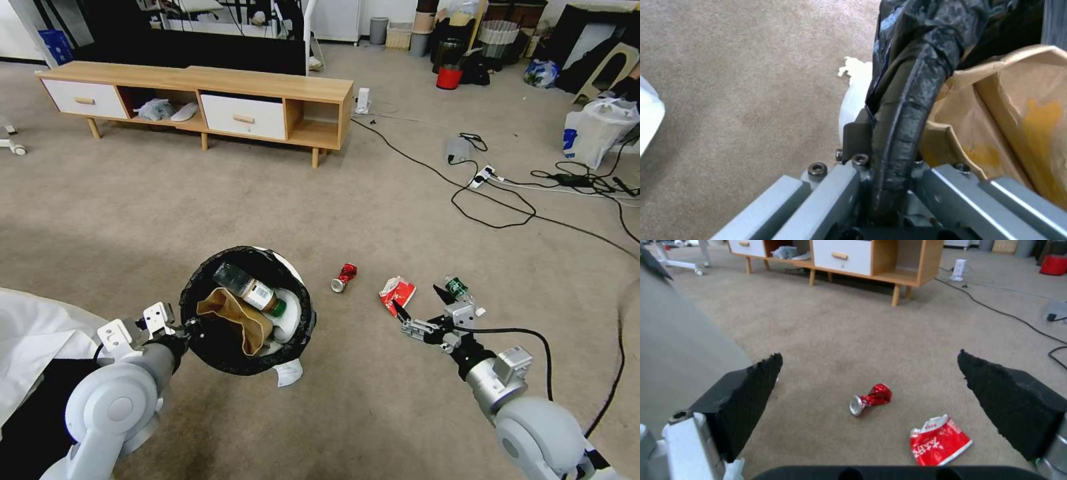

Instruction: Pick up the trash bin and place the garbage on the floor into it.

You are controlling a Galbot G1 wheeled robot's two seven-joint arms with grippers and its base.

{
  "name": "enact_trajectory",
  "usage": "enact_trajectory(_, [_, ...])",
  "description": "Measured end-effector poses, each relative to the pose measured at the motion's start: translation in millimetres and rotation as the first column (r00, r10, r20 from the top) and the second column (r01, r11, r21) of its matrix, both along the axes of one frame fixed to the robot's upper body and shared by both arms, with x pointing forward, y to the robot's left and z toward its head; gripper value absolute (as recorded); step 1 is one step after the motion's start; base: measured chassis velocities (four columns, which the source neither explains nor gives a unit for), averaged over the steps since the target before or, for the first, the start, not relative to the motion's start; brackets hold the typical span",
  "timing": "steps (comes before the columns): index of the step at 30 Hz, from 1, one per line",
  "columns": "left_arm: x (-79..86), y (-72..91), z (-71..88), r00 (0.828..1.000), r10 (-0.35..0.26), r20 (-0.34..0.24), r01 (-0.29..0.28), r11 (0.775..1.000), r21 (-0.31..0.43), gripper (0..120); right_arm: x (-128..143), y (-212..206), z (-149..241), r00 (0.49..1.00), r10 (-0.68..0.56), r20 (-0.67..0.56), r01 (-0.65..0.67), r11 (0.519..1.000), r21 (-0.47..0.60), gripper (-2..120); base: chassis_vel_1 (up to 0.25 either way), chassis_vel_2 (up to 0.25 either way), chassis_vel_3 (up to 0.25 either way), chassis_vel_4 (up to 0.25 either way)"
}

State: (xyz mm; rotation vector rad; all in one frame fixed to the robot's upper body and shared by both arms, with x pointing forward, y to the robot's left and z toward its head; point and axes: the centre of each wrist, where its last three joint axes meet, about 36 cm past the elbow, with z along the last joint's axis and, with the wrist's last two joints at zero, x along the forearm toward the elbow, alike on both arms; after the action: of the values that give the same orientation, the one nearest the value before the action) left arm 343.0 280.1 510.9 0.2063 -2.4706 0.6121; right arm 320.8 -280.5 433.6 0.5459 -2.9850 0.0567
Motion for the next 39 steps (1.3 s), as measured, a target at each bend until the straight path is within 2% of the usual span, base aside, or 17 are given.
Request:
enact_trajectory(11, [1.3,1.1,0.2,1.000,0.010,-0.002,-0.010,1.000,-0.017,0,6,9,-6,1.000,0.023,-0.009,-0.023,1.000,0.014,100,0.000,0.000,0.000,0.000])
enact_trajectory(19, [1.2,1.9,-1.5,1.000,0.017,0.006,-0.017,1.000,0.010,0,7,11,-7,1.000,0.025,-0.011,-0.025,0.999,0.023,100,0.000,0.000,0.000,0.000])
enact_trajectory(39, [-0.5,0.0,-3.0,1.000,0.011,0.003,-0.011,1.000,0.012,0,7,8,2,0.999,0.027,-0.044,-0.026,0.999,0.034,100,0.000,0.000,0.000,0.000])
